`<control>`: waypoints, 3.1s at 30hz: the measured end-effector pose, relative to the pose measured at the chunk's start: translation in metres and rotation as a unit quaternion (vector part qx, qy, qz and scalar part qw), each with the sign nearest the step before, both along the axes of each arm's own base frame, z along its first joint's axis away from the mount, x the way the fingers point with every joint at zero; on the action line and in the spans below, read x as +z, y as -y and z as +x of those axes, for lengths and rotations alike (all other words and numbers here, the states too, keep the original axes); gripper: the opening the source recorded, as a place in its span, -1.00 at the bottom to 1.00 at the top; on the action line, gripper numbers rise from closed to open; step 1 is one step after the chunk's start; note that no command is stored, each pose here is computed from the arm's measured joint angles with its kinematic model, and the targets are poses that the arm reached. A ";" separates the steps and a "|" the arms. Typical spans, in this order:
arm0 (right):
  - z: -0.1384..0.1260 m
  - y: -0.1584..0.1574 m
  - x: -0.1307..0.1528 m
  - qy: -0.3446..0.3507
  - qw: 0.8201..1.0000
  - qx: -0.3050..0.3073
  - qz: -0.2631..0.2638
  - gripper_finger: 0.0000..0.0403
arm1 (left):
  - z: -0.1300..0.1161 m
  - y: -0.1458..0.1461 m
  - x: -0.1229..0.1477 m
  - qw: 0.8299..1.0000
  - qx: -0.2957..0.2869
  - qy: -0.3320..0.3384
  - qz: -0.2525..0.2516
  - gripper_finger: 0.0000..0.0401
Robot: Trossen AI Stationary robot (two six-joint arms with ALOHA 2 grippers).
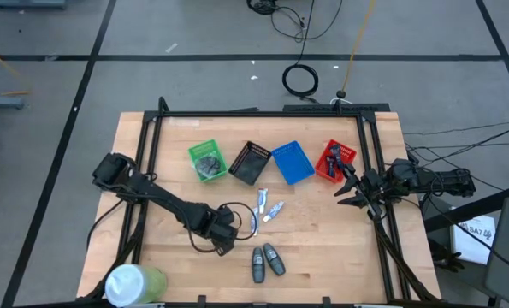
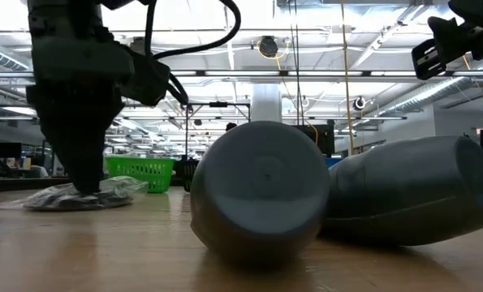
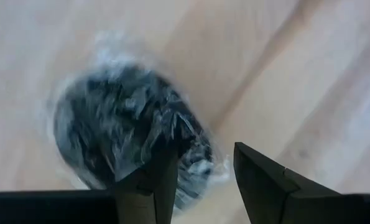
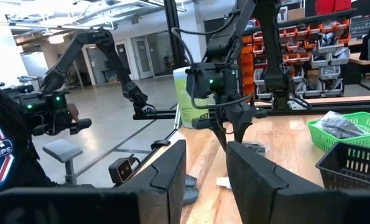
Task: Pick & Place Travel size toiletries
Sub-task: Put the black hairbrush into the green bin
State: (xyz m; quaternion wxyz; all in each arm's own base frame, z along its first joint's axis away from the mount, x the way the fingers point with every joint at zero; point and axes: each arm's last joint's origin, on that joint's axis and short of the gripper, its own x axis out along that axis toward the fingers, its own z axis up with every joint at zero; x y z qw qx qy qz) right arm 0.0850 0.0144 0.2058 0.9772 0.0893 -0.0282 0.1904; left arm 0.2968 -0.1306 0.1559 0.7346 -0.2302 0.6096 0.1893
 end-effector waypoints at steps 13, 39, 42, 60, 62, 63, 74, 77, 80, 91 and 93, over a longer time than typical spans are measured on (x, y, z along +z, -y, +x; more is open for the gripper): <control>0.000 0.000 0.000 0.001 1.000 0.000 -0.002 -0.48 | -0.005 -0.012 0.038 0.997 0.052 0.031 0.044 -0.24; 0.000 0.000 -0.001 -0.003 1.000 -0.001 -0.002 -0.48 | 0.000 -0.007 -0.006 0.997 0.034 -0.069 0.010 -0.76; 0.000 0.000 -0.001 -0.003 1.000 -0.001 -0.002 -0.48 | 0.000 -0.010 0.002 0.998 0.033 -0.057 0.004 -0.96; 0.001 0.001 -0.001 -0.004 1.000 -0.026 0.003 -0.48 | -0.067 -0.082 0.120 0.941 0.247 0.112 0.201 -1.00; 0.001 0.001 -0.001 -0.004 1.000 -0.025 0.003 -0.48 | -0.069 -0.095 0.126 0.936 0.260 0.117 0.206 -1.00; 0.001 0.001 -0.001 -0.004 1.000 -0.025 0.003 -0.48 | -0.067 -0.100 0.127 0.935 0.261 0.119 0.208 -1.00; 0.001 0.001 -0.001 -0.005 1.000 -0.024 0.003 -0.48 | -0.037 -0.156 0.109 0.952 0.232 0.077 0.184 -1.00; 0.001 0.001 -0.001 -0.005 1.000 -0.024 0.003 -0.48 | -0.030 -0.169 0.097 0.953 0.243 0.045 0.175 -1.00; 0.001 0.001 -0.001 -0.005 1.000 -0.024 0.003 -0.48 | -0.024 -0.181 0.082 0.955 0.249 0.011 0.159 -1.00; 0.001 0.001 -0.001 -0.006 1.000 -0.024 0.006 -0.48 | -0.012 -0.220 0.029 0.952 0.269 -0.102 0.101 -1.00; 0.001 0.001 -0.001 -0.007 1.000 -0.023 0.009 -0.48 | -0.012 -0.224 0.024 0.953 0.265 -0.112 0.091 -1.00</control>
